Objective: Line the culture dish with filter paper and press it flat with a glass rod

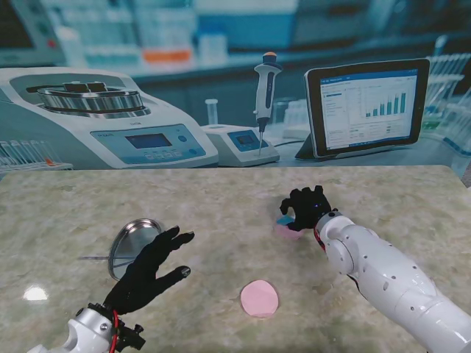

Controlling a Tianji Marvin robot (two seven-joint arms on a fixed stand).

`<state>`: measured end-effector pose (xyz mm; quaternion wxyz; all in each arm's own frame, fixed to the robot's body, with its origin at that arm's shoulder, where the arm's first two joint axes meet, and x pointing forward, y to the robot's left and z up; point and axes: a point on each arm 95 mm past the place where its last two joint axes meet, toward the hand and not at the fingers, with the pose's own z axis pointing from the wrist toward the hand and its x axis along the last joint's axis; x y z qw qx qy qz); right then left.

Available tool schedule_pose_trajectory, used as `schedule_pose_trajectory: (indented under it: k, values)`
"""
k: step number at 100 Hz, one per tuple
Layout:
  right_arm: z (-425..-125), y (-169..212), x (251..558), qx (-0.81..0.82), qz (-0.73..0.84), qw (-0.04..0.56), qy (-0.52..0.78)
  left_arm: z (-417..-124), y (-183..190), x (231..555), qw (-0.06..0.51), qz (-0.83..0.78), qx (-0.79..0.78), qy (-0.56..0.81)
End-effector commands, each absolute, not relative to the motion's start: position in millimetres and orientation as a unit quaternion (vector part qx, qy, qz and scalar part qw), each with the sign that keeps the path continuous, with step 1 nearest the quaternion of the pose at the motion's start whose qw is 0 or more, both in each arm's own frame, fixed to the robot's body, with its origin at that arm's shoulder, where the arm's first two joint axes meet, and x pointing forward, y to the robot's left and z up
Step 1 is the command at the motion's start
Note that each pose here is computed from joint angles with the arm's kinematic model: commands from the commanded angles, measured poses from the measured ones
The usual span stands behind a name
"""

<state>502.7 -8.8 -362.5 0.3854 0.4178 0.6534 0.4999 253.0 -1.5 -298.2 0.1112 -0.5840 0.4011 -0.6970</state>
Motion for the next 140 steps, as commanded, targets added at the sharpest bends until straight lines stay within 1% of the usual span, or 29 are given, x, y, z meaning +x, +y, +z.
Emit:
schedule_pose_trajectory:
  k: [1,67,140]
  values:
    - [-363.1,-9.5,501.4,0.423,0.496,0.384,0.654,-298.0,-2.2,251.2,0.109,-0.696,-0.585,0.402]
    - [-362.0,-16.9,502.7,0.472,0.451,0.363,0.665,-297.6,-1.0,251.2,0.112,-0.694,-0.584,0.406]
    - [-363.4,-18.0,504.2,0.487,0.424,0.348,0.680,-296.3,-0.4,251.3,0.112,-0.694,-0.583,0.407]
